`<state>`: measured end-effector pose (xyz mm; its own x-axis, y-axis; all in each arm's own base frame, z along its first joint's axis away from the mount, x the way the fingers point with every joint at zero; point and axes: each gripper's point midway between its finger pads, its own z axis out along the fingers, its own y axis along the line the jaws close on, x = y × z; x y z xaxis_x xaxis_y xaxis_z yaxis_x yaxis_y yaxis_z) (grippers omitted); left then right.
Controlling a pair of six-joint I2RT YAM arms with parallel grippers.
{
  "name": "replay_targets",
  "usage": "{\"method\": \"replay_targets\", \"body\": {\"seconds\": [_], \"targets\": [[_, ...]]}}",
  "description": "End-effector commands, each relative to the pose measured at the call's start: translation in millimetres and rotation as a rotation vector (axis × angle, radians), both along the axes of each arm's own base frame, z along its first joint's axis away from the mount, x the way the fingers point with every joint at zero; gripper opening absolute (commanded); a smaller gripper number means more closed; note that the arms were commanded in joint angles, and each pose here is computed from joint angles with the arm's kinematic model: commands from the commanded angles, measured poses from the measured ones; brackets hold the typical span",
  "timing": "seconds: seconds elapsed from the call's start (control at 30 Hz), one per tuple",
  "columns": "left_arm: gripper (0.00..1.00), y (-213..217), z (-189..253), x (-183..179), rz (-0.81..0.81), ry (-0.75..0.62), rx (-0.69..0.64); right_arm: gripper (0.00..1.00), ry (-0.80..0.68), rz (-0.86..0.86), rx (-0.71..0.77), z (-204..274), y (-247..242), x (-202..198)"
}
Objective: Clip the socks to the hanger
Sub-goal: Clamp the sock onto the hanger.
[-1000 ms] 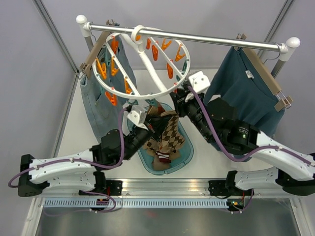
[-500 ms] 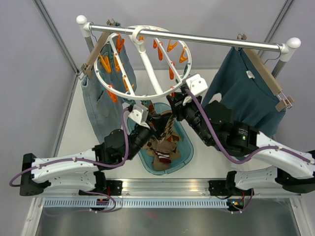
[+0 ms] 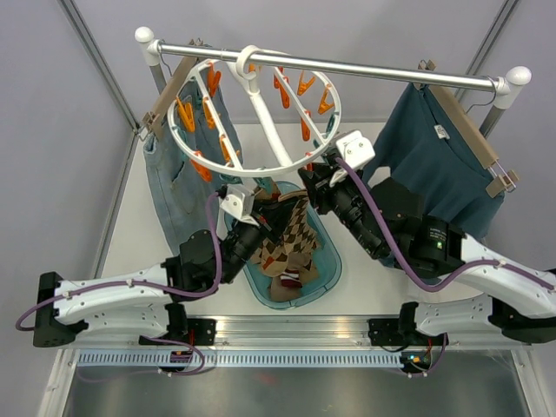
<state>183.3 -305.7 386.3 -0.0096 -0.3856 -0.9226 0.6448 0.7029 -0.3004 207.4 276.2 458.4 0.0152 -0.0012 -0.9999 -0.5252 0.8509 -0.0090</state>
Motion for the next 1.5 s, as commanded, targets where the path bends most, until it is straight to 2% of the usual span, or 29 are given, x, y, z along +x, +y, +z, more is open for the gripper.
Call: {"method": "replay_targets", "body": {"seconds": [0.0, 0.9, 1.47], "targets": [[0.02, 8.5, 18.4, 0.0, 0.014, -0.04, -0.049, 0.0, -0.002, 0.002, -0.001, 3.4, -5.4, -3.8], [0.02, -0.7, 10.3, 9.1, 0.012, -0.028, -0.036, 0.0, -0.029, -0.002, 0.011, 7.9, -12.4, -4.2], [0.02, -4.9, 18.9, 1.3, -0.055, -0.052, -0.068, 0.0, -0.032, -0.056, -0.018, -0.1, -14.7, 2.8]]}}
